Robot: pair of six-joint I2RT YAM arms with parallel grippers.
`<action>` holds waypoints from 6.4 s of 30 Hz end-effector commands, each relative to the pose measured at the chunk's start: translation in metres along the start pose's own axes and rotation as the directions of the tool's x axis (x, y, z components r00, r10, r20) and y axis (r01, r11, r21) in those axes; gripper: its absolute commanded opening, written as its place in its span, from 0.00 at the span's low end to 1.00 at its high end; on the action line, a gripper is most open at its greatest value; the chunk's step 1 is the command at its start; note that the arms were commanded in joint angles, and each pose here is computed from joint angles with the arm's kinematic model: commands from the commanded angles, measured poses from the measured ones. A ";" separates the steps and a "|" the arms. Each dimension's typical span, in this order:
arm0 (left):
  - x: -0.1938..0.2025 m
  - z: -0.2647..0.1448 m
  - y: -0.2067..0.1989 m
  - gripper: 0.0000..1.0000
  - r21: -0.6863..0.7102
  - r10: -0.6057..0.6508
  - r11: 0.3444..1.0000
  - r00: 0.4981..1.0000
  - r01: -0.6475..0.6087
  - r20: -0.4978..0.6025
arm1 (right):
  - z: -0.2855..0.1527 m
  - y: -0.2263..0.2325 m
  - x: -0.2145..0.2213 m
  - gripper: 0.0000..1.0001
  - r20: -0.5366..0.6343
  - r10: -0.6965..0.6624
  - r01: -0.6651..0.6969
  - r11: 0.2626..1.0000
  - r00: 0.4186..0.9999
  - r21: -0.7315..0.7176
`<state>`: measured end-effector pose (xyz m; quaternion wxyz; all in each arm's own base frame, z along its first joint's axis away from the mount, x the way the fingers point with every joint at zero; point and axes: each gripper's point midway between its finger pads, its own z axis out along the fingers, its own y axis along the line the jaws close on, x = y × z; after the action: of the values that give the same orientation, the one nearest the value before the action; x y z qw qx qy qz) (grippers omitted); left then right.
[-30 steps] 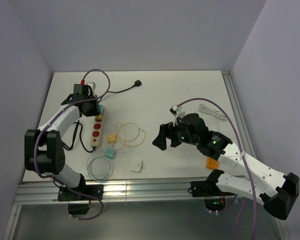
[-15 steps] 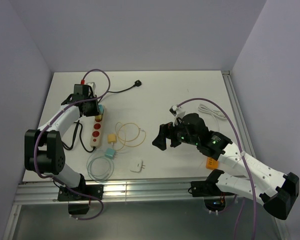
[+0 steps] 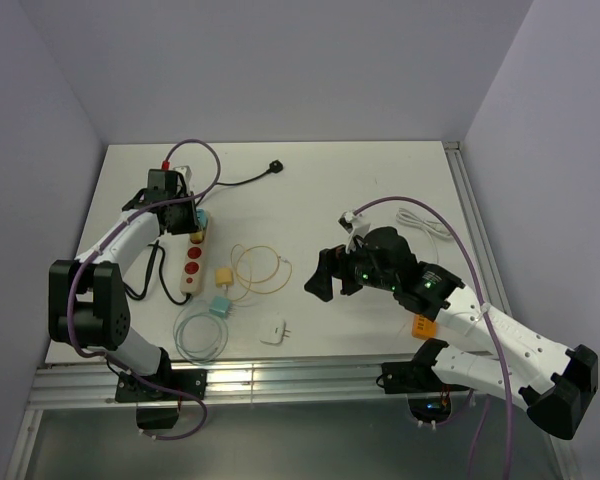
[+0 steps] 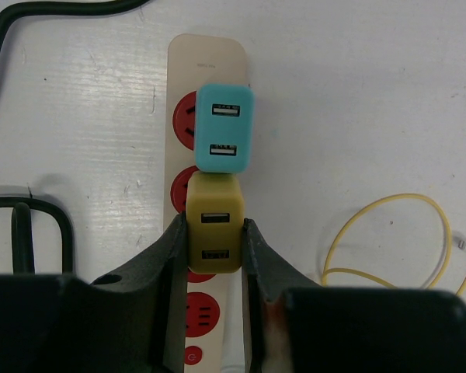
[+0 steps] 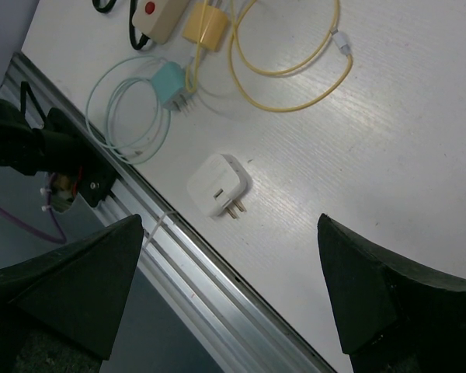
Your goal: Insert the plug
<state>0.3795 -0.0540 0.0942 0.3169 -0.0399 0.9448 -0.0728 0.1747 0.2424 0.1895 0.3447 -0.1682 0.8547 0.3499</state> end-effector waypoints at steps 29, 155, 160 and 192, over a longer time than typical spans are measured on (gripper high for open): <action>0.098 0.035 0.026 0.00 -0.186 0.062 0.974 0.941 -0.130 -0.332 | -0.002 0.000 -0.005 1.00 0.045 -0.021 0.022 1.000 0.999 -0.022; 0.056 -0.024 -0.072 0.99 -0.153 -0.145 0.978 0.989 0.143 0.001 | 0.014 -0.001 0.016 1.00 -0.024 0.076 -0.077 0.996 0.997 -0.047; 0.021 -0.097 -0.079 0.99 -0.026 -0.187 0.981 0.968 0.194 0.168 | 0.026 0.002 0.020 1.00 -0.056 0.091 -0.094 0.994 0.994 -0.058; 0.164 -0.091 -0.078 0.66 0.088 -0.431 0.896 0.900 0.436 -0.072 | 0.032 0.002 0.029 0.99 -0.060 0.135 -0.138 0.989 0.989 -0.047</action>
<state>0.1756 -0.1274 0.0673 0.2218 -0.2534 0.9276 -0.1617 0.1680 0.2636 0.1468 0.2761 -0.1290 0.8747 0.3769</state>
